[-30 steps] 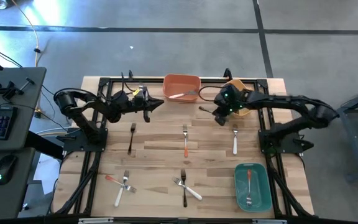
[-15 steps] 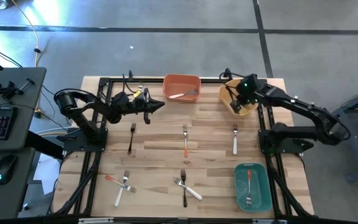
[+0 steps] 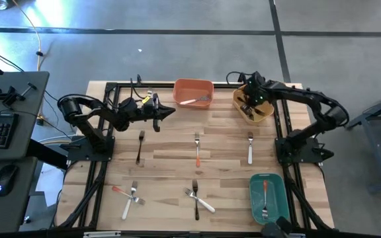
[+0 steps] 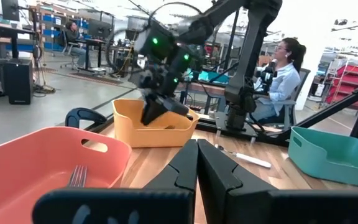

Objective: Sort silverware by color (type)
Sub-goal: Put the black fork into the yellow bin, then adjust the yellow bin

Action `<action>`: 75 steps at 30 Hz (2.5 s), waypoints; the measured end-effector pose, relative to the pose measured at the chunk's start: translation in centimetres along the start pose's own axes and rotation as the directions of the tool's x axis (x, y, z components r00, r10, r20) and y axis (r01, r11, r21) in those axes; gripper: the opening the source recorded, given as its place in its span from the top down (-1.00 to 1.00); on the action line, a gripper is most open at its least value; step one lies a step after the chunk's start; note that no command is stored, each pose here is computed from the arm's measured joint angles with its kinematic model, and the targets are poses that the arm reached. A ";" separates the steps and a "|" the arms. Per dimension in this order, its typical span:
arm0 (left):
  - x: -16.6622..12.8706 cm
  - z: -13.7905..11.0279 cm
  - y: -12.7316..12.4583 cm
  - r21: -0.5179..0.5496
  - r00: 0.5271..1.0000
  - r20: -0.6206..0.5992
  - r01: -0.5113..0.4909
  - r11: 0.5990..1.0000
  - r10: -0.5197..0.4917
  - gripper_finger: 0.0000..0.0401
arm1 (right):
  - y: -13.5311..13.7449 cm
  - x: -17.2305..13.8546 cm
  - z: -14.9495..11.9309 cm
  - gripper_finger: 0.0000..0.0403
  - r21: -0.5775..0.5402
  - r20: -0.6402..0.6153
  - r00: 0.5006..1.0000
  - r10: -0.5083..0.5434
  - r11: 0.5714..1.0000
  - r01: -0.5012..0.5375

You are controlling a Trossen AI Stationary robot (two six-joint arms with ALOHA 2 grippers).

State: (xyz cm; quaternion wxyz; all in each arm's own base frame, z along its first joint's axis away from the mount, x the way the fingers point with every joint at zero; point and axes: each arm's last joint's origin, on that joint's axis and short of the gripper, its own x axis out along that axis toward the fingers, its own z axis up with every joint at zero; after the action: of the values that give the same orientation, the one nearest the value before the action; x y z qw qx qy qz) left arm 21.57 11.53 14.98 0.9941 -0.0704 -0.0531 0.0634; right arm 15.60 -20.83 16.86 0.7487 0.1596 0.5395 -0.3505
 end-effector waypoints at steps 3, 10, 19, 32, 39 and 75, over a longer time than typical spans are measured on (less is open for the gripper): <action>0.0 0.0 0.0 0.009 1.000 0.000 0.000 1.000 0.000 1.00 | 0.0 -1.8 1.8 0.55 -0.013 0.026 0.999 -0.026 1.000 0.026; 0.0 0.0 0.0 0.034 1.000 -0.003 0.000 0.999 0.000 1.00 | 3.2 -6.5 2.3 0.33 0.028 -0.068 0.951 0.302 0.953 -0.301; 0.0 -0.4 0.0 0.003 0.999 -0.037 -0.003 1.000 0.003 1.00 | 9.4 -5.3 -3.8 0.94 0.018 -0.386 0.873 0.296 0.949 -0.314; 0.2 -0.6 -0.4 -0.016 0.999 -0.053 -0.002 1.000 0.001 1.00 | 6.8 -4.4 -4.4 0.98 0.086 -0.379 0.919 -0.105 0.985 0.148; 0.2 -0.6 -0.3 -0.015 0.999 -0.053 -0.010 1.000 0.009 1.00 | 4.8 -4.4 -4.7 1.00 0.075 -0.407 0.875 -0.261 0.945 0.317; 0.1 -0.9 -0.3 -0.004 0.997 -0.075 -0.015 1.000 0.015 1.00 | 3.0 -7.7 2.0 1.00 0.245 0.210 0.972 -0.103 0.968 0.049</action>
State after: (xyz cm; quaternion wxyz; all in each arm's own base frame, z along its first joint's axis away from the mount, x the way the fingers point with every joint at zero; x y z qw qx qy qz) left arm 21.83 11.18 14.19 0.9947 -0.0756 -0.0154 0.0682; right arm 17.74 -17.28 24.25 0.7653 0.1874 0.4127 -0.4569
